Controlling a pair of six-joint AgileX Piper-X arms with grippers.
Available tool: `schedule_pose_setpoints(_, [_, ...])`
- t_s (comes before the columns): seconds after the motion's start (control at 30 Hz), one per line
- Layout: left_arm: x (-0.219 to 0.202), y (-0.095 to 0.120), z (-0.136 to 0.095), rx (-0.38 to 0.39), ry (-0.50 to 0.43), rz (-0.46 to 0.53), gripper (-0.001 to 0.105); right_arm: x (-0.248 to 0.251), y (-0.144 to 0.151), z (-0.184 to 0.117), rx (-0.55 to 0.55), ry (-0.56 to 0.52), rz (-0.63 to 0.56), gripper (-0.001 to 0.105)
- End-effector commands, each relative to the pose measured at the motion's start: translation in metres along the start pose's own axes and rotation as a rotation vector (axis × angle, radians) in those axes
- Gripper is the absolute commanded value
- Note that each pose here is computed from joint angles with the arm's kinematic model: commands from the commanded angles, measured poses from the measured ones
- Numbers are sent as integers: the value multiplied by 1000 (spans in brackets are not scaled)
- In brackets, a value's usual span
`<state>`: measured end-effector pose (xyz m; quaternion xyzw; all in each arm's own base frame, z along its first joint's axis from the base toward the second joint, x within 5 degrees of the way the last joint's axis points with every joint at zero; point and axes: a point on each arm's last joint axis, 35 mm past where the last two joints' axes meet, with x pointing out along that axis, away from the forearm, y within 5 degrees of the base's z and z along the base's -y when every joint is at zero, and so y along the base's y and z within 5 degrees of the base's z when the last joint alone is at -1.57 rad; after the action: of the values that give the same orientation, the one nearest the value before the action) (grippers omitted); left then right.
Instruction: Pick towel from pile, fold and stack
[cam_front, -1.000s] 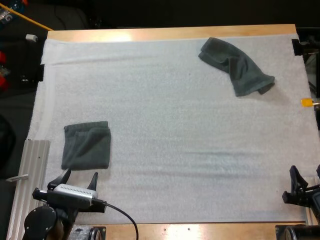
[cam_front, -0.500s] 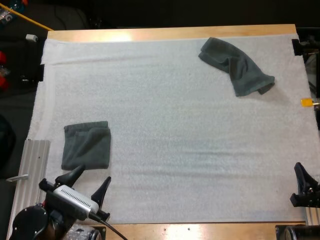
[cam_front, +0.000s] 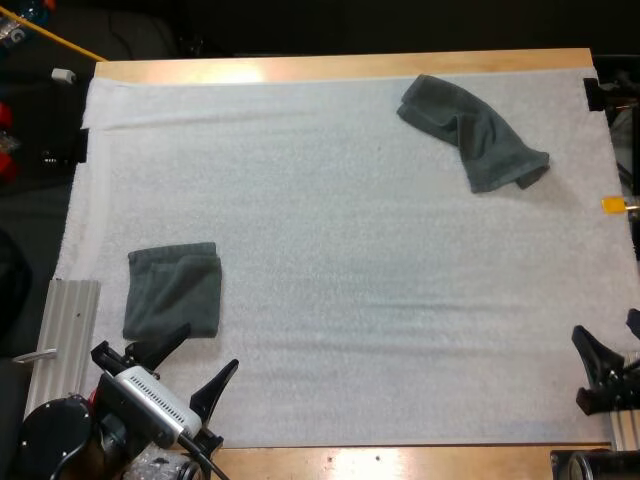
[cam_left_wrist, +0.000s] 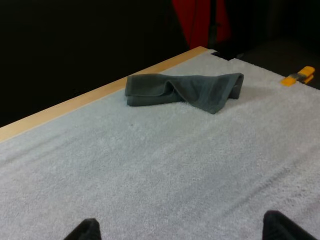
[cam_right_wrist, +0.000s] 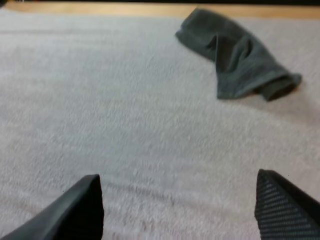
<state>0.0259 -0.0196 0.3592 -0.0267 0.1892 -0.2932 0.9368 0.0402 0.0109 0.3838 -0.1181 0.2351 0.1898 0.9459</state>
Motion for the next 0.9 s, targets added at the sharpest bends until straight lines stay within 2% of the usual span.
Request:
schedule_pose_setpoints(0.0, [-2, -1, 3, 12, -14, -13, 62, 5, -3, 6, -11, -8, 7, 63])
schedule_pose_setpoints(0.23, [-2, -1, 3, 12, -14, -13, 62, 57, -28, 29, 86, 46, 7, 63])
schedule_pose_setpoints(0.43, [-2, -1, 3, 12, -14, -13, 62, 116, -53, 41, 228, 102, -27, 63])
schedule_pose_setpoints(0.67, [-2, -1, 3, 7, -14, -13, 62, 191, -79, 35, 420, 185, -111, 63])
schedule_pose_setpoints(0.87, [-2, -1, 3, 7, -14, -13, 62, 245, -92, 22, 552, 224, -128, 63])
